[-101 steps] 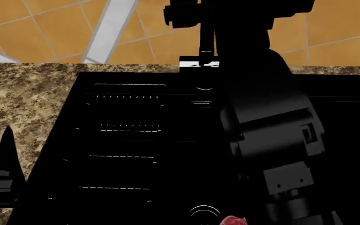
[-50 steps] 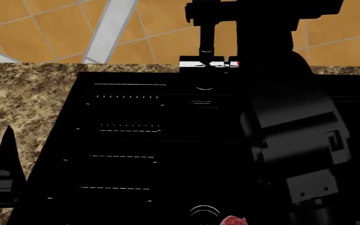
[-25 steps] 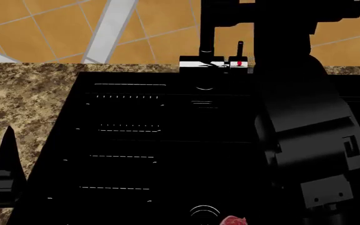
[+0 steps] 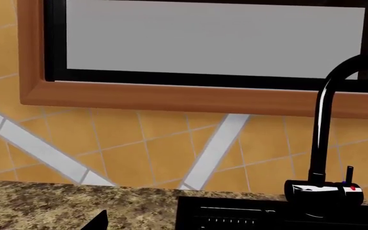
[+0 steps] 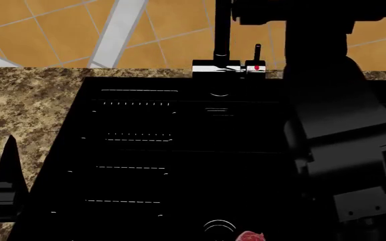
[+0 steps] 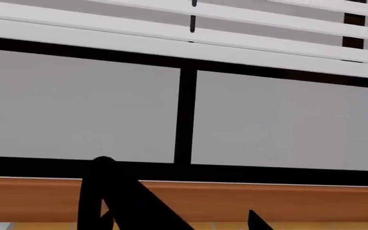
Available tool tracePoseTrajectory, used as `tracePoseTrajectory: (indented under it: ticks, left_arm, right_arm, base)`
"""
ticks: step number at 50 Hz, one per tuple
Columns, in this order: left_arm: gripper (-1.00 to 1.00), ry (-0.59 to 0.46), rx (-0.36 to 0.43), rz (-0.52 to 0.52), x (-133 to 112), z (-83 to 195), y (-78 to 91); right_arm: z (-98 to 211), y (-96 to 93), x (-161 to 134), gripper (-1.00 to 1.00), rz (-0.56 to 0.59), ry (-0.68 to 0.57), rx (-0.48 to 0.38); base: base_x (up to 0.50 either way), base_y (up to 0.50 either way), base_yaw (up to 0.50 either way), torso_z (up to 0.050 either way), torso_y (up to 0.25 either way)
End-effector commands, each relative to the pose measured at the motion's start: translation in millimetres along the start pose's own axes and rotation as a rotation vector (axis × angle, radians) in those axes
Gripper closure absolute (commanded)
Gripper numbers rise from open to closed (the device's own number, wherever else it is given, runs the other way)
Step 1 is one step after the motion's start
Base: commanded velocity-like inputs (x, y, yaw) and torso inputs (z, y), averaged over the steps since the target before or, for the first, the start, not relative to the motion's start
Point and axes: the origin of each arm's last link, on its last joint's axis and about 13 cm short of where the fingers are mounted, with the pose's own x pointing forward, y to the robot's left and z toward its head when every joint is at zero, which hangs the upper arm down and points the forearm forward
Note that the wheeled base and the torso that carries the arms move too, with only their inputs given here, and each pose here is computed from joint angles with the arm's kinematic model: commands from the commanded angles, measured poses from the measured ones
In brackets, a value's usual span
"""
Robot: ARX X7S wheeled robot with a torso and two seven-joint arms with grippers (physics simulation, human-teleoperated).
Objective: Turn the sink spout to the right.
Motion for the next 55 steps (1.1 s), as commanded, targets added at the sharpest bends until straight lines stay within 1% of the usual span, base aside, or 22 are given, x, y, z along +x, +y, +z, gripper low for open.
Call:
tracePoseTrajectory:
  ticks: [1, 12, 13, 27, 33, 48, 55]
  left_arm:
    - [-1.0, 0.002, 0.001, 0.0, 0, 0, -0.1]
    - [-1.0, 0.003, 0.002, -0.001, 0, 0, 0.1]
    - [-1.0, 0.003, 0.003, 0.0, 0, -1, 0.1]
    - [-1.0, 0.007, 0.004, -0.001, 0, 0, -0.1]
    - [-1.0, 0.008, 0.003, -0.002, 0, 0, -0.2]
    - [-1.0, 0.008, 0.005, -0.002, 1, -1, 0.0]
    - [-1.0, 0.01, 0.006, 0.0, 1, -1, 0.0]
  right_arm:
    - [1, -5.6, 2, -1.0, -0.022, -0.001, -0.012]
    - [4, -15.0, 0, -1.0, -0.057, -0.006, -0.015]
    - [6, -17.2, 0, -1.0, -0.072, -0.015, -0.002]
    - [11, -27.8, 3, -1.0, -0.102, -0.019, -0.016]
    - [11, -28.9, 6, -1.0, -0.1, -0.013, -0.023]
    - [-10, -26.8, 7, -1.0, -0.081, 0.043, -0.021]
    - [-8, -29.8, 8, -1.0, -0.096, 0.034, -0.02]
  base:
    - [0.0, 0.0, 0.0, 0.0, 0.0]
    - [0.0, 0.0, 0.0, 0.0, 0.0]
    - [0.0, 0.0, 0.0, 0.0, 0.0]
    - [0.0, 0.0, 0.0, 0.0, 0.0]
    - [0.0, 0.0, 0.0, 0.0, 0.0]
    - [0.0, 0.0, 0.0, 0.0, 0.0]
    - [0.0, 0.0, 0.0, 0.0, 0.0]
